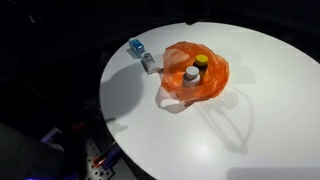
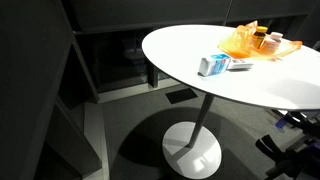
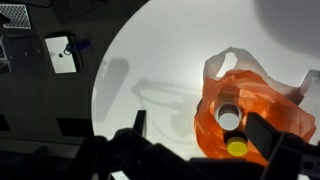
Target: Put the white bottle in the plastic
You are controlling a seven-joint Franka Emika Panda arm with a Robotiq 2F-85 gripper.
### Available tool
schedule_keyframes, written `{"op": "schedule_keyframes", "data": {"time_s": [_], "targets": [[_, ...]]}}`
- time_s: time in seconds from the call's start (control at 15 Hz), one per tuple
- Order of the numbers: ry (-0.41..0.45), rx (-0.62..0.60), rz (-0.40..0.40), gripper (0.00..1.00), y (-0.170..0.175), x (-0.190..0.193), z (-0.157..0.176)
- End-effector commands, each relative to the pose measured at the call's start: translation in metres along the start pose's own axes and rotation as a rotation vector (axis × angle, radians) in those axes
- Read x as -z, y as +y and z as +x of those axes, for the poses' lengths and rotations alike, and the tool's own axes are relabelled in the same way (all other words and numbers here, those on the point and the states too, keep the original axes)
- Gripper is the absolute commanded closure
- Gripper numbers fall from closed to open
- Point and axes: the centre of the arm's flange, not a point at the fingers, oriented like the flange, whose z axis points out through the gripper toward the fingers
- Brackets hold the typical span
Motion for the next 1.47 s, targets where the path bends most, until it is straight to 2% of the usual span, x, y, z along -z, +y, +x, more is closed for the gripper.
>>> {"op": "schedule_keyframes", "data": {"time_s": [0.0,0.27,0.53,0.93,1.2,1.4], "targets": [[0.0,0.0,0.0,0.0,0.0,0.0,0.0],[0.004,0.023,0.005,0.0,-0.005,0.001,0.006],[0.018,0.128,0.044,0.0,-0.026,0.004,0.027],[0.012,0.433,0.158,0.0,-0.083,-0.004,0.064],[-0.037,0.654,0.173,0.0,-0.122,-0.019,0.08],[-0.083,0.815,0.159,0.0,-0.153,-0.034,0.08]]}}
